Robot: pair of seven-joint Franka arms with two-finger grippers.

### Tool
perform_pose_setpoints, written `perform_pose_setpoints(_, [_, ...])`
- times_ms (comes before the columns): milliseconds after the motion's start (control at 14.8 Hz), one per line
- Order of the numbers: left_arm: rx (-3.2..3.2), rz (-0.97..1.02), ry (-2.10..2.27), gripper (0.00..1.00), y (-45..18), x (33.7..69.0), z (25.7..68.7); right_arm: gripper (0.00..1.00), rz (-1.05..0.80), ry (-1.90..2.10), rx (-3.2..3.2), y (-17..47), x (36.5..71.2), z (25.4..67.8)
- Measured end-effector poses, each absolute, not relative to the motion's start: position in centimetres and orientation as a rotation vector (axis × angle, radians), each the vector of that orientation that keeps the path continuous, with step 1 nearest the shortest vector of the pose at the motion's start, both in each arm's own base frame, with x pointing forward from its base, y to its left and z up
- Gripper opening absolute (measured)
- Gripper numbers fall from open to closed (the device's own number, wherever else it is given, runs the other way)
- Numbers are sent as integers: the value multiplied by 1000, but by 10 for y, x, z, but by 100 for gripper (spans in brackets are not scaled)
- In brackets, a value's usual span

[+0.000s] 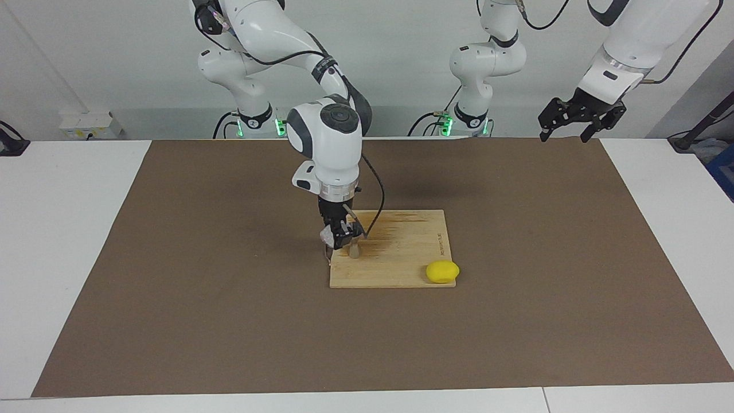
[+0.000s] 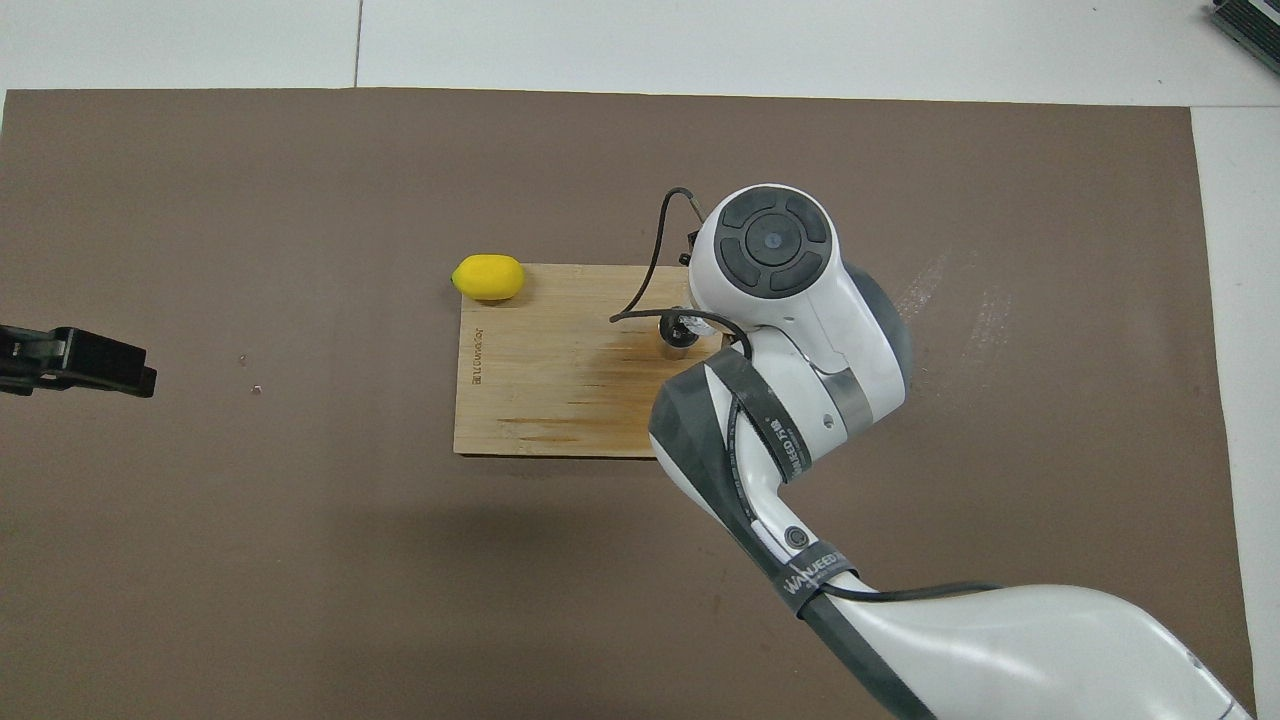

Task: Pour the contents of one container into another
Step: 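Turn the glass cup upright and carry it back with the right gripper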

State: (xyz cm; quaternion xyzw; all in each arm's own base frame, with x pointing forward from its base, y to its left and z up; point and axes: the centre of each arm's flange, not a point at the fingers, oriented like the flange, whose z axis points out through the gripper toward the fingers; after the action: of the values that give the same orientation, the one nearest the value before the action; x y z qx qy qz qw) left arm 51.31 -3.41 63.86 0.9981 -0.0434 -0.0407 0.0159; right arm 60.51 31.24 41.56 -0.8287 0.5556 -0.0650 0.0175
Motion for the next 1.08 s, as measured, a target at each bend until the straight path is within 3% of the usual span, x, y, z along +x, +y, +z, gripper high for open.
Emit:
perform_pose_setpoints(745, [3107,-95,-107,100,-33,514,645,51,1,1788,-2452,286,619,417])
perform_pose_setpoints(1084, [3107,-96,-112,100,-34,514,644,51,169,1762,-2375,242,636,415])
